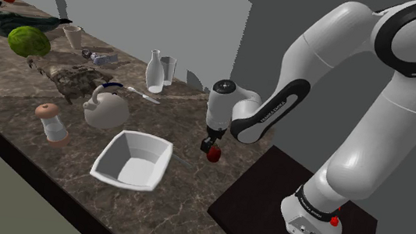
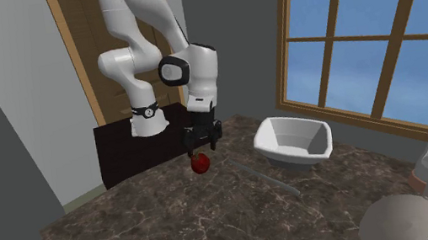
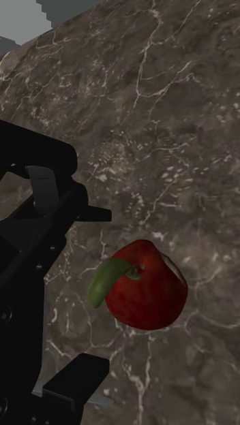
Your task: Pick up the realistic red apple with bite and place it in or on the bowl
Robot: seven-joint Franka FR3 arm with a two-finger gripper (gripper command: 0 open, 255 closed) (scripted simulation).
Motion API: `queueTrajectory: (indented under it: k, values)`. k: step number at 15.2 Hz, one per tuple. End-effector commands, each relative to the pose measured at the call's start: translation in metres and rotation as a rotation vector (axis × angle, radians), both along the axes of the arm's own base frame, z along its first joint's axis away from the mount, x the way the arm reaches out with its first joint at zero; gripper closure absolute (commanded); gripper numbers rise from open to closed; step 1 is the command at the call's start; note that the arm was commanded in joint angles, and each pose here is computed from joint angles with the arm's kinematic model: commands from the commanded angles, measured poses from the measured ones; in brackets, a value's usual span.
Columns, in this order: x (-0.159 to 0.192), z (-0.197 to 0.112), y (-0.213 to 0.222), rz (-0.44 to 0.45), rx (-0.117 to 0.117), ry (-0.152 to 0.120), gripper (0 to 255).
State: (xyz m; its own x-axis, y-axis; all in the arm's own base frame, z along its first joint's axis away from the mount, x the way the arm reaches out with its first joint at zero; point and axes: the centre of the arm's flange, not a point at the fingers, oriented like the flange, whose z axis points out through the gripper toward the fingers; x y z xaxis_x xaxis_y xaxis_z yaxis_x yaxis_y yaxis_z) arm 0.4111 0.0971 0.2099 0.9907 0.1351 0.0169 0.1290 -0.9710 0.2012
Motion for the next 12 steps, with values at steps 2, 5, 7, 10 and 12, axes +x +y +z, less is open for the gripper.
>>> queueTrajectory:
  k: [2, 5, 7, 10, 12]
  values:
    - [0.0002, -0.0008, 0.0000, 0.000, 0.000, 0.000, 0]
    - [0.0002, -0.0008, 0.0000, 0.000, 0.000, 0.000, 0]
    - [0.0002, -0.0008, 0.0000, 0.000, 0.000, 0.000, 255]
    - [0.0002, -0.0008, 0.0000, 0.000, 0.000, 0.000, 255]
    - [0.0003, -0.0008, 0.0000, 0.000, 0.000, 0.000, 255]
